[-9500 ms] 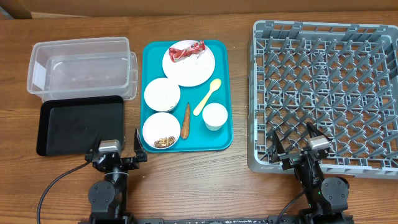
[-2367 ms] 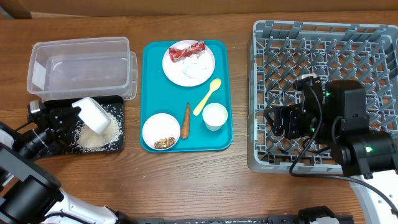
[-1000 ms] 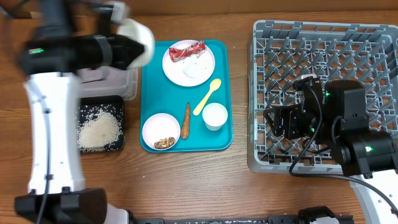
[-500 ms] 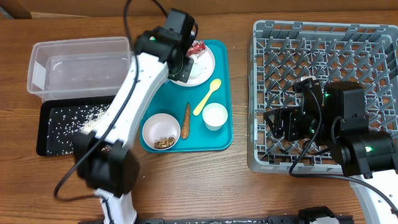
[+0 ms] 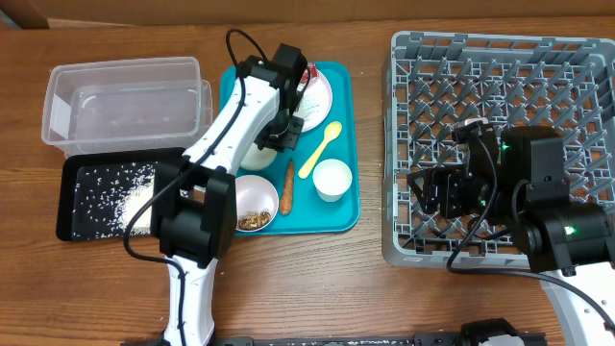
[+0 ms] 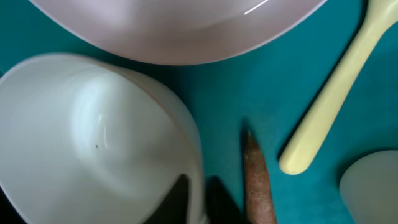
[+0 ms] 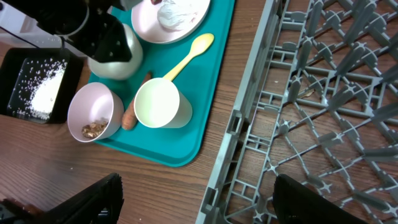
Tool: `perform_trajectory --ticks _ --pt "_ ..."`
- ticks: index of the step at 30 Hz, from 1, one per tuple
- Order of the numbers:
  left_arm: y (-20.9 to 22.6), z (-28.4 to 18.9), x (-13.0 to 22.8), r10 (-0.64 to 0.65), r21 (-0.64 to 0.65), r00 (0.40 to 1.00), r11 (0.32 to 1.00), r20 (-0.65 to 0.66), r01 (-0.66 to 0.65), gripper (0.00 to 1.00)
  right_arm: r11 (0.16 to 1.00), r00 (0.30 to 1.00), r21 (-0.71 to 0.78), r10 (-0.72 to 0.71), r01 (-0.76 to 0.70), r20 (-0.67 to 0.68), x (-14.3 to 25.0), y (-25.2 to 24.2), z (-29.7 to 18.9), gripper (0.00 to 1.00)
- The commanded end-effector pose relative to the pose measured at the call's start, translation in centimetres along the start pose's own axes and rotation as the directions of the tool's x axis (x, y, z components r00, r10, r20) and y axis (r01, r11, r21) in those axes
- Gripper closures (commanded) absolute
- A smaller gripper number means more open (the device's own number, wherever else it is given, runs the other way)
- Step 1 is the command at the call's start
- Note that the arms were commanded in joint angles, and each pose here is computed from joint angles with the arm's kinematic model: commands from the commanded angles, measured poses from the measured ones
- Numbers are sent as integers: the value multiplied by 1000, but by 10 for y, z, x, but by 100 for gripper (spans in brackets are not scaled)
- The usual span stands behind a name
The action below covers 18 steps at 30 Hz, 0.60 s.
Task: Sort waste into correct bins and load items into the dishwasher
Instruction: 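Carry the empty bowl back and set it on the teal tray, then grasp the white bowl with brown scraps using the left gripper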
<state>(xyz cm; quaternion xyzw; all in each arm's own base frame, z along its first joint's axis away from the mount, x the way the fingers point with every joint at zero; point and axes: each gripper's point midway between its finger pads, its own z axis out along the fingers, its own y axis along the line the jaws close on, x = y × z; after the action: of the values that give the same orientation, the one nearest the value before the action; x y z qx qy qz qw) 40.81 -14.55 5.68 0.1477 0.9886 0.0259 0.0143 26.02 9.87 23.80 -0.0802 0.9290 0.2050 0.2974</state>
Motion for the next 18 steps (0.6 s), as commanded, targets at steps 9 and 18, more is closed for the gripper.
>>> perform_trajectory --ticks 9,18 --pt "1 -46 -8 2 25 1000 1000 13 -2 42 1000 1000 -7 -4 4 23 -6 2 -4 20" --pt "-4 -159 8 -73 110 990 992 125 59 35 1000 1000 -6 2 -2 6 -5 1 1 20"
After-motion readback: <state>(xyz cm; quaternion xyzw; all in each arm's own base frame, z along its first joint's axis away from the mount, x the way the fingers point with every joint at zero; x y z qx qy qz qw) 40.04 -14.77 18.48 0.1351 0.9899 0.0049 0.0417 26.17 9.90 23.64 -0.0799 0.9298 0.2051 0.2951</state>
